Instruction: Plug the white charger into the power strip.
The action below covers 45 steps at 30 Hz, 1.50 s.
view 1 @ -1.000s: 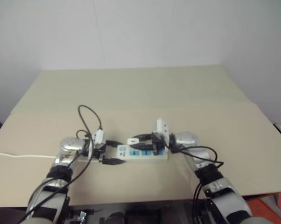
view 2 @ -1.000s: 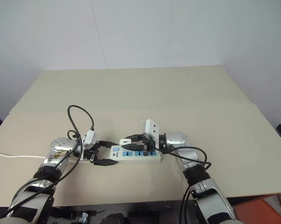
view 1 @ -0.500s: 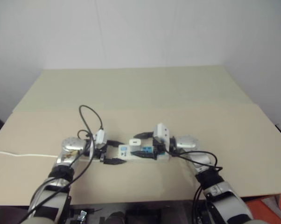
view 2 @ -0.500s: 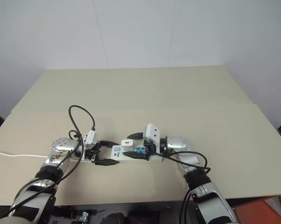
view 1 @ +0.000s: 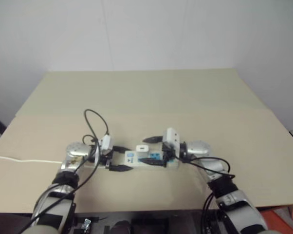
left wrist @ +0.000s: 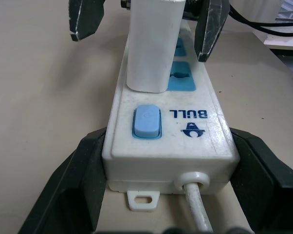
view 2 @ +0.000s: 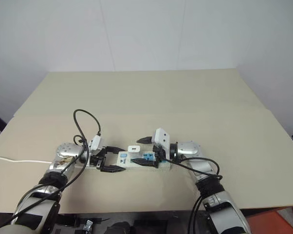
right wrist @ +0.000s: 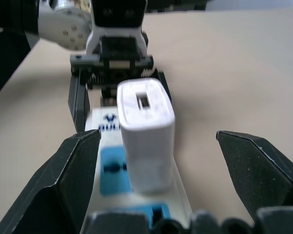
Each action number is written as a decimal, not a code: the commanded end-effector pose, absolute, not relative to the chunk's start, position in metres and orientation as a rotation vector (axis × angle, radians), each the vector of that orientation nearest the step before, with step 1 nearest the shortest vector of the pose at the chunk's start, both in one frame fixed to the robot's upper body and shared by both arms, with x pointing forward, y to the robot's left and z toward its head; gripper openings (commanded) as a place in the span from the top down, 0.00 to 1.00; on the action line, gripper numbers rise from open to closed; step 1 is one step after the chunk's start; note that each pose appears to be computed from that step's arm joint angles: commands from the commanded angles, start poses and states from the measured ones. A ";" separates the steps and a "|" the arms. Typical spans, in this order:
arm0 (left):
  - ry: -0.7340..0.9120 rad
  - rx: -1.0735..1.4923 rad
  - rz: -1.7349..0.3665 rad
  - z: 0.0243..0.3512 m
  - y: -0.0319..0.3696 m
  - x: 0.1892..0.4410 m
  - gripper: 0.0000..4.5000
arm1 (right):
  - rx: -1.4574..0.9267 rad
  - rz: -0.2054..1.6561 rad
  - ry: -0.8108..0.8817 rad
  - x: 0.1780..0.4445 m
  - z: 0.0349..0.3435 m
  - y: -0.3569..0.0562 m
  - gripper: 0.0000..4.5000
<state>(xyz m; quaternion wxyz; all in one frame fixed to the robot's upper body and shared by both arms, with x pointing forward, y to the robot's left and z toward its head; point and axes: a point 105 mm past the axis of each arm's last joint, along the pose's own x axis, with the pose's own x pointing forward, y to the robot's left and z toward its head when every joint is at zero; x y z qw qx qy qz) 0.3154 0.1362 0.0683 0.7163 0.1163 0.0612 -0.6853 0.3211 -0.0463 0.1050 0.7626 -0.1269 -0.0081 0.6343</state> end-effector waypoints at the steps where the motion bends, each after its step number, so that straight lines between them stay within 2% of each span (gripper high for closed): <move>1: 0.135 0.231 -1.506 0.075 0.137 0.320 0.11 | -0.269 1.360 -0.082 0.320 0.126 -0.055 0.00; 3: 0.130 0.223 -1.523 0.077 0.137 0.319 0.00 | -0.277 1.352 -0.090 0.318 0.131 -0.060 0.00; 12: 0.031 0.247 -1.550 0.101 0.147 0.305 0.00 | -0.326 1.274 -0.119 0.303 0.150 -0.098 0.00; 17: 0.035 0.276 -1.479 0.126 0.188 0.284 0.00 | -0.385 1.188 -0.072 0.286 0.160 -0.144 0.00; 23: 0.109 0.336 -1.252 0.148 0.259 0.264 0.00 | -0.493 1.071 0.055 0.259 0.164 -0.210 0.00; 28: 0.144 0.361 -1.126 0.157 0.290 0.254 0.00 | -0.531 0.995 0.123 0.248 0.167 -0.241 0.00; 33: 0.133 0.353 -1.094 0.161 0.292 0.250 0.00 | -0.544 0.964 0.151 0.245 0.167 -0.249 0.00; 45: 0.122 0.348 -1.091 0.164 0.276 0.250 0.00 | -0.501 0.989 0.134 0.243 0.168 -0.237 0.00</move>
